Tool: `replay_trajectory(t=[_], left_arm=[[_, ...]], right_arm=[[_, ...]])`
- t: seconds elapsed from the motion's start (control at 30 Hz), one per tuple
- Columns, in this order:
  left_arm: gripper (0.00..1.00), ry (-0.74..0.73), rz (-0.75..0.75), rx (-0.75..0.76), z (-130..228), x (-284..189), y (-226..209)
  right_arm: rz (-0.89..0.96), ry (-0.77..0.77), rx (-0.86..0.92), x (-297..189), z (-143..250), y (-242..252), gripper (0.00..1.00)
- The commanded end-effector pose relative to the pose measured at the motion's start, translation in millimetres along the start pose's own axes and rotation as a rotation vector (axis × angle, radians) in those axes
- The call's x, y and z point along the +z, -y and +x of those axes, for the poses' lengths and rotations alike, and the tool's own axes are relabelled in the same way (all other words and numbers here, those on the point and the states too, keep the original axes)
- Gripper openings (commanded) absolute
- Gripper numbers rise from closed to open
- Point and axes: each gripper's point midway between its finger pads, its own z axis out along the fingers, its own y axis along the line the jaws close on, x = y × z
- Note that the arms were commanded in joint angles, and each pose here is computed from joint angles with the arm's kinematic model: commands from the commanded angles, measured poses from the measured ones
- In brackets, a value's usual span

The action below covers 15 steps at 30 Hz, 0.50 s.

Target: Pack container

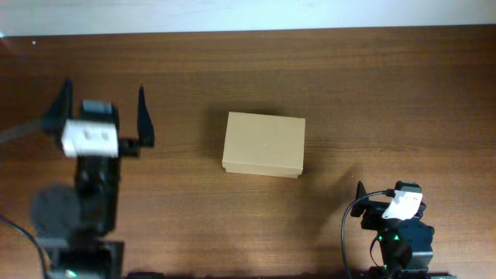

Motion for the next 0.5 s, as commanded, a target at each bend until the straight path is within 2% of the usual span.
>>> replay_trajectory(t=[0.0, 0.17, 0.47], left_arm=[[0.99, 0.049, -0.052, 0.003, 29.7, -30.0, -2.2], [0.99, 0.049, -0.052, 0.003, 86.4, -58.9, 11.1], [0.99, 0.025, -0.047, 0.004, 143.9, -76.9, 24.6]], right_arm=[[0.006, 0.006, -0.003, 0.6, 0.8, 1.6, 0.99], [0.005, 0.006, -0.003, 0.6, 0.8, 1.5, 0.99], [0.006, 0.006, -0.003, 0.6, 0.8, 1.6, 0.99]])
